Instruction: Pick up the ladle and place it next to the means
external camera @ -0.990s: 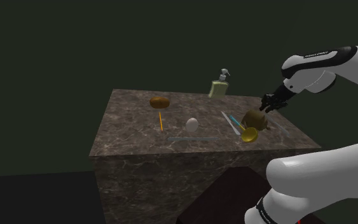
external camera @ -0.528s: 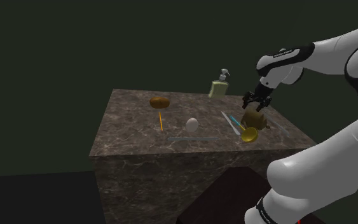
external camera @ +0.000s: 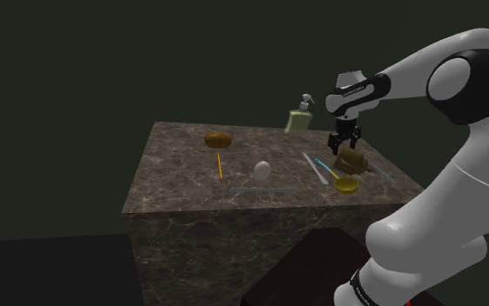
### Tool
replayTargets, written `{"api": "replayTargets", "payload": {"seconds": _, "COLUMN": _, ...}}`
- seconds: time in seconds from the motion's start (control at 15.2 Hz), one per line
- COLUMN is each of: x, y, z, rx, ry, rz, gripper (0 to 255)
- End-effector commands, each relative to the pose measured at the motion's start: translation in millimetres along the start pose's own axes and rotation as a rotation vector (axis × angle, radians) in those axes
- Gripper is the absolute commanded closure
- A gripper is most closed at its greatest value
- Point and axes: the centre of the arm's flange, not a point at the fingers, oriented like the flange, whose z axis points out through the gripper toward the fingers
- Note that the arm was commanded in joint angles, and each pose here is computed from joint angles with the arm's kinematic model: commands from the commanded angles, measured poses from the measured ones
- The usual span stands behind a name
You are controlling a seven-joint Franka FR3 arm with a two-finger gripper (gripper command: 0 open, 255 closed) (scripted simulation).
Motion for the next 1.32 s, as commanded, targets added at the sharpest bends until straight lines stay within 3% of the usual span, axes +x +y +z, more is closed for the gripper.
{"api": "replayTargets", "payload": {"seconds": 0.0, "x": 0, "y": 0, "z": 0, "rx": 0.0, "ry": 0.0, "rz": 0.0, "gripper": 0}}
{"api": "replayTargets", "payload": {"seconds": 0.07, "x": 0, "y": 0, "z": 0, "rx": 0.0, "ry": 0.0, "rz": 0.0, "gripper": 0}}
{"api": "replayTargets", "payload": {"seconds": 0.79, "x": -132, "y": -121, "z": 11, "rx": -0.067, "ry": 0.262, "rz": 0.091, "gripper": 0}}
{"api": "replayTargets", "payload": {"seconds": 1.25, "x": -123, "y": -118, "z": 47, "rx": -0.067, "ry": 0.262, "rz": 0.091, "gripper": 0}}
